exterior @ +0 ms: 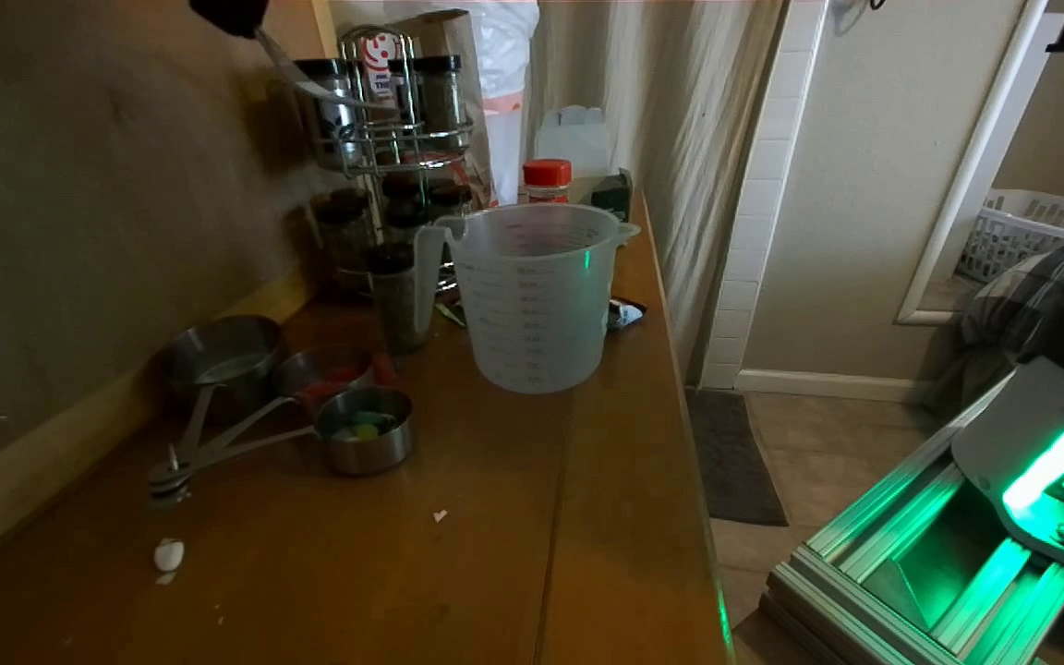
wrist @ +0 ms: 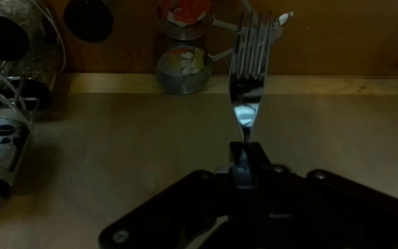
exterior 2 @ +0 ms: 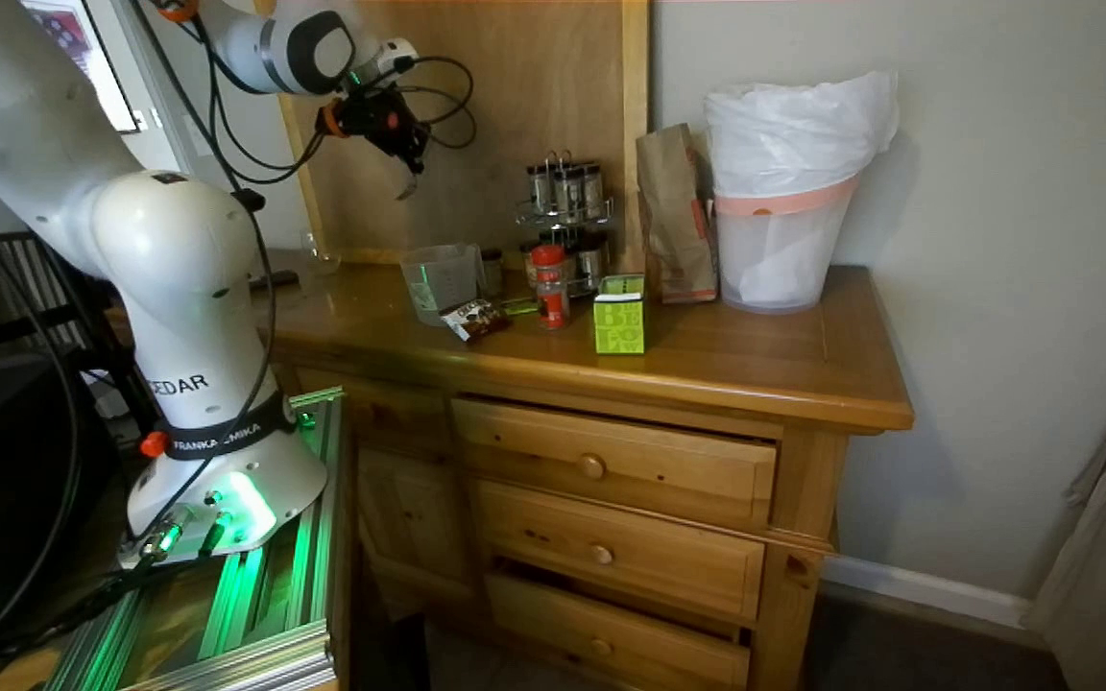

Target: Pick up the fork, then put it in the jug

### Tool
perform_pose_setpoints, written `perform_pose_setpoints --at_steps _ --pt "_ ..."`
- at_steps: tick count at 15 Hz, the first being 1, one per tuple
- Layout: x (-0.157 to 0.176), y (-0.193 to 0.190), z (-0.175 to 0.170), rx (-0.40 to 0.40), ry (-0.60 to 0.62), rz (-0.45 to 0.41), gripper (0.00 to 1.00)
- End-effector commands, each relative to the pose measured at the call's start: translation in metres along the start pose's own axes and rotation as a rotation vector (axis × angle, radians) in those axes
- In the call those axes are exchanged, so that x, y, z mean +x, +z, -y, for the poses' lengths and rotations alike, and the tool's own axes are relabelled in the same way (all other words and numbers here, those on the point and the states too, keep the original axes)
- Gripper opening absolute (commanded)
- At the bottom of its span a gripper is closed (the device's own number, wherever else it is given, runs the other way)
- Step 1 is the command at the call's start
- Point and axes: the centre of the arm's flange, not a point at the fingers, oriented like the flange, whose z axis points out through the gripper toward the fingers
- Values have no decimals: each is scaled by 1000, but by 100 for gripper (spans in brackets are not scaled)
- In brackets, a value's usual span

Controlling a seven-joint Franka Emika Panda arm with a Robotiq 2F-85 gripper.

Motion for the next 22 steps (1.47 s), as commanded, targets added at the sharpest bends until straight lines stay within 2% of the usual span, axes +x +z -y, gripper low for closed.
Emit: perform_pose_setpoints --at_steps 1,3,5,6,7,9,10,11,16,22 --pt "-55 -28 -17 131 -74 -70 2" --pt "-77 -40 -26 154 -88 -110 2" --pt "-90 -44 -36 101 -44 -93 2" --pt "-82 -39 -32 102 -53 -81 2" --pt "-56 -28 -29 115 -48 -80 7" --pt "-54 -30 -33 106 -43 -84 7" --pt "-52 -24 -34 81 -42 -89 2" --pt "-52 -23 -41 78 -35 -101 2" --pt "-65 -21 -91 24 81 -166 2" --pt "-87 -5 -119 8 110 -73 2"
